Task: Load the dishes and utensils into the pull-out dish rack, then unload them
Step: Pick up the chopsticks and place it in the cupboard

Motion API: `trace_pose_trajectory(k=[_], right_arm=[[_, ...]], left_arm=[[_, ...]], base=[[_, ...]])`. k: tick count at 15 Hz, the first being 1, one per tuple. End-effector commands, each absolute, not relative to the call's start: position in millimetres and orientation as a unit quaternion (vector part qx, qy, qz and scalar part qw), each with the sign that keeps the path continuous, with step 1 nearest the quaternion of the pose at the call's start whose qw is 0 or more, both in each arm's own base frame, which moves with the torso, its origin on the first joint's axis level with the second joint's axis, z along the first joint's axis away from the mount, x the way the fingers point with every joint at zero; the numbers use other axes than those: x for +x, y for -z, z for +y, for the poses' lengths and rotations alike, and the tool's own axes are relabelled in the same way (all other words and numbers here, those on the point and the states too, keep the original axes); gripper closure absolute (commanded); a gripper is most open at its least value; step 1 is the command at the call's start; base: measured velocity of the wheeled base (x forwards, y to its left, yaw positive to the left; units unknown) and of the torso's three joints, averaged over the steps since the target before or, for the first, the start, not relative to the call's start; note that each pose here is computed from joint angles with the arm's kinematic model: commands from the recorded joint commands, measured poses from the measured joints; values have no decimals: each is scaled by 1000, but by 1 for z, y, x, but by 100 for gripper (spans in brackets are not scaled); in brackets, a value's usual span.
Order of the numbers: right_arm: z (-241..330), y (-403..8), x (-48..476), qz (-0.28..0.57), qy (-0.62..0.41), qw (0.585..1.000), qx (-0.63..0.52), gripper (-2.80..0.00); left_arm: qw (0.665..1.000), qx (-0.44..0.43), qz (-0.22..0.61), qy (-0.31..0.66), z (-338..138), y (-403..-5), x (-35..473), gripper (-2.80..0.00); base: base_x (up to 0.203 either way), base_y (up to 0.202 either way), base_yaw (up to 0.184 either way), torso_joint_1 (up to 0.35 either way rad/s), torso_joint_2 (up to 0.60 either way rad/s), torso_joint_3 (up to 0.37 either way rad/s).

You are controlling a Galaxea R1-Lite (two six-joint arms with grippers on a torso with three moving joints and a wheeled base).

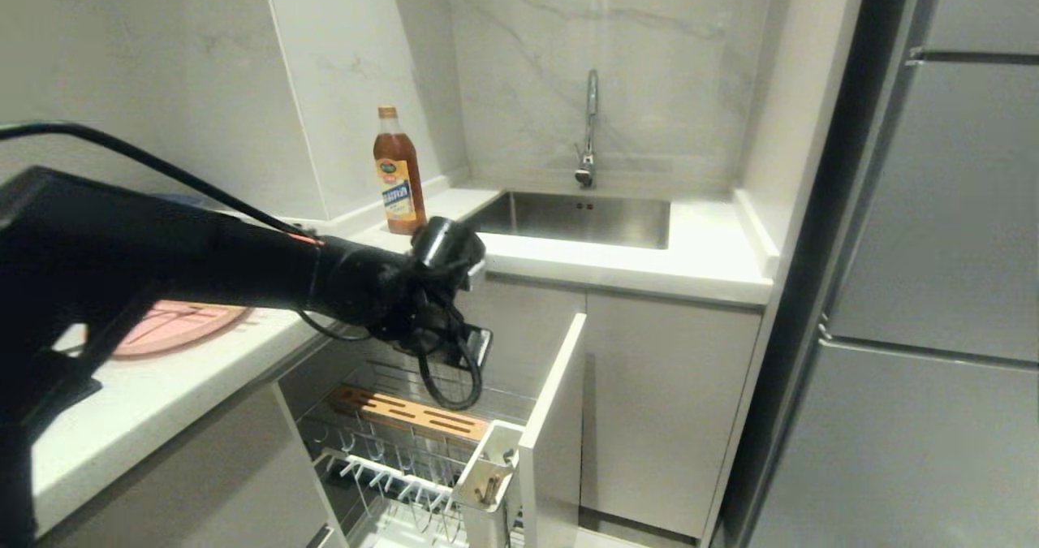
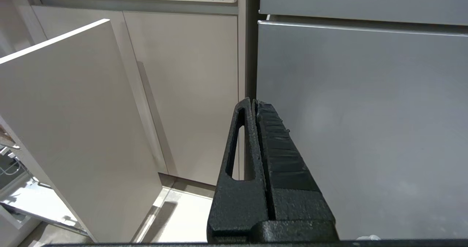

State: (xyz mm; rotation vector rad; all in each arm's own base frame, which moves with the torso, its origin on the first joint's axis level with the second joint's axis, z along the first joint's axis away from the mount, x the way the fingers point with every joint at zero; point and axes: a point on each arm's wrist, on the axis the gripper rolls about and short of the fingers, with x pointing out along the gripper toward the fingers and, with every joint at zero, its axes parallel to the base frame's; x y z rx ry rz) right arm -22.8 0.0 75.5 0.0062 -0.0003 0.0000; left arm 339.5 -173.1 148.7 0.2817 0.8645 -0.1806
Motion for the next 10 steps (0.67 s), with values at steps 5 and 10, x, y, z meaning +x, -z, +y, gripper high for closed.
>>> trace_pose_trajectory(k=[5, 10], right_arm=[[0, -75, -23, 0, 0, 1000, 3, 0], [0, -75, -23, 0, 0, 1000, 3, 0]], left_arm=[[979, 40, 198, 33, -91, -314, 253, 0], [1000, 17, 7, 12, -23, -382, 94, 0]], base=[[0, 0, 0, 0, 0, 0], [0, 0, 0, 0, 0, 0]])
